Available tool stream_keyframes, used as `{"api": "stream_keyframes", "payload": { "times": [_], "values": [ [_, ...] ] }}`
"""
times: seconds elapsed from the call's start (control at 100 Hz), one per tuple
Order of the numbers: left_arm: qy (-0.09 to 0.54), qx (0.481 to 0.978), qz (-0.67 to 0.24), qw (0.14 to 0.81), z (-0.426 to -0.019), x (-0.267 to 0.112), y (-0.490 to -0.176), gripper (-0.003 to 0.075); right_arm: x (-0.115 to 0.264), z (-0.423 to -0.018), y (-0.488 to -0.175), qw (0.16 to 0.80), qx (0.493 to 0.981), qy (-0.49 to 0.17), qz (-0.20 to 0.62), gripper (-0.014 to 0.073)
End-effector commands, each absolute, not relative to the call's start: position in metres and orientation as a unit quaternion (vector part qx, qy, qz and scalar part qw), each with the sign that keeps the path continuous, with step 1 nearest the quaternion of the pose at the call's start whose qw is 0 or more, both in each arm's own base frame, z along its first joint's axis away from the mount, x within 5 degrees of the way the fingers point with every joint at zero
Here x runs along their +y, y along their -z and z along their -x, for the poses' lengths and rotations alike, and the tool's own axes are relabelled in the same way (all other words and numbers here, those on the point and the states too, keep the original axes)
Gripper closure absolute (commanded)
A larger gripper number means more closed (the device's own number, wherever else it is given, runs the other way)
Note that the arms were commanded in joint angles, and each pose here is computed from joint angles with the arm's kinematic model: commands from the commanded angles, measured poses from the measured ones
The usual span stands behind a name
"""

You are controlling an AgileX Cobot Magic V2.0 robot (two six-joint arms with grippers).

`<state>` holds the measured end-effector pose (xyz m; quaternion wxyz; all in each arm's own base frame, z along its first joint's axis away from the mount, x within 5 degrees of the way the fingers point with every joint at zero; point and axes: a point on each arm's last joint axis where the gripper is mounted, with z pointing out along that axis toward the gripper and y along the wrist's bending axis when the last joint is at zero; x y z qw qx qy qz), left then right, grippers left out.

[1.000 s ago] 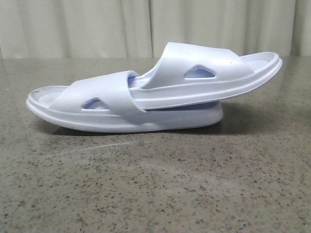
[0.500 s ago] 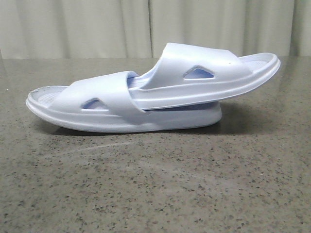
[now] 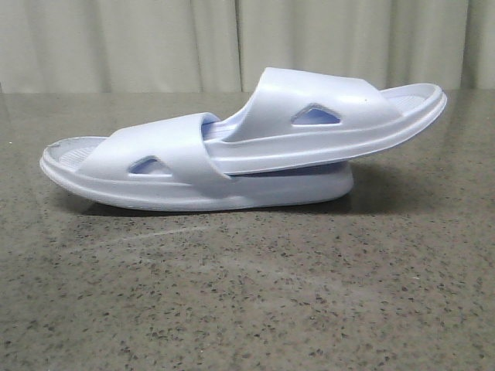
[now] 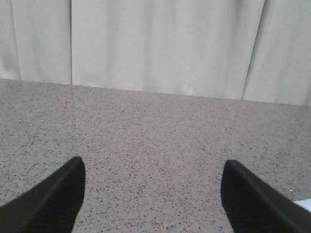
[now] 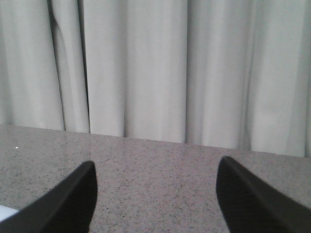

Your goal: Insert blue slippers together front up

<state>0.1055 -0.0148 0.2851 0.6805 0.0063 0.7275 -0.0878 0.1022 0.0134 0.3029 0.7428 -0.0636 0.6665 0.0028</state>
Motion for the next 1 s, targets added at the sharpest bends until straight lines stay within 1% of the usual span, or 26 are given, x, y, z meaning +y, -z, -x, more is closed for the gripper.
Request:
{"api": "stream_keyframes", "payload": {
  "times": [0.0, 0.02, 0.09, 0.14, 0.16, 0.21, 0.27, 0.3, 0.33, 0.52, 0.99],
  "values": [
    [0.096, 0.717, -0.010, 0.690, -0.1053, -0.0163, -0.2952, 0.0267, 0.0094, -0.1013, -0.3145, 0.760, 0.647, 0.018, 0.053, 0.0214],
    [0.096, 0.717, -0.010, 0.690, -0.1053, -0.0163, -0.2952, 0.0281, 0.0096, -0.1013, -0.3144, 0.760, 0.647, 0.018, 0.054, 0.0232],
    [0.096, 0.717, -0.010, 0.690, -0.1053, -0.0163, -0.2952, 0.0363, 0.0096, -0.1013, -0.3144, 0.760, 0.647, 0.018, 0.054, 0.0348],
    [0.096, 0.717, -0.010, 0.690, -0.1053, -0.0163, -0.2952, 0.0440, 0.0094, -0.1013, -0.3144, 0.760, 0.647, 0.018, 0.052, 0.0458],
    [0.096, 0.717, -0.010, 0.690, -0.1053, -0.0163, -0.2952, 0.0459, 0.0094, -0.1013, -0.3144, 0.760, 0.647, 0.018, 0.052, 0.0487],
    [0.096, 0.717, -0.010, 0.690, -0.1053, -0.0163, -0.2952, 0.0542, 0.0094, -0.1013, -0.3144, 0.760, 0.647, 0.018, 0.052, 0.0599],
    [0.096, 0.717, -0.010, 0.690, -0.1053, -0.0163, -0.2952, 0.0626, 0.0094, -0.1013, -0.3144, 0.760, 0.647, 0.018, 0.052, 0.0699],
    [0.096, 0.717, -0.010, 0.690, -0.1053, -0.0163, -0.2952, 0.0678, 0.0093, -0.1013, -0.3143, 0.760, 0.648, 0.016, 0.051, 0.0699],
    [0.096, 0.717, -0.010, 0.690, -0.1053, -0.0163, -0.2952, 0.0704, 0.0092, -0.1013, -0.3141, 0.759, 0.649, 0.013, 0.047, 0.0701],
    [0.096, 0.717, -0.010, 0.690, -0.1053, -0.0163, -0.2952, 0.0704, 0.0093, -0.1016, -0.3124, 0.753, 0.657, -0.005, 0.032, 0.0701],
    [0.096, 0.717, -0.010, 0.690, -0.1053, -0.0163, -0.2952, 0.0704, 0.0093, -0.1016, -0.3124, 0.753, 0.657, -0.005, 0.032, 0.0702]
  ]
}}
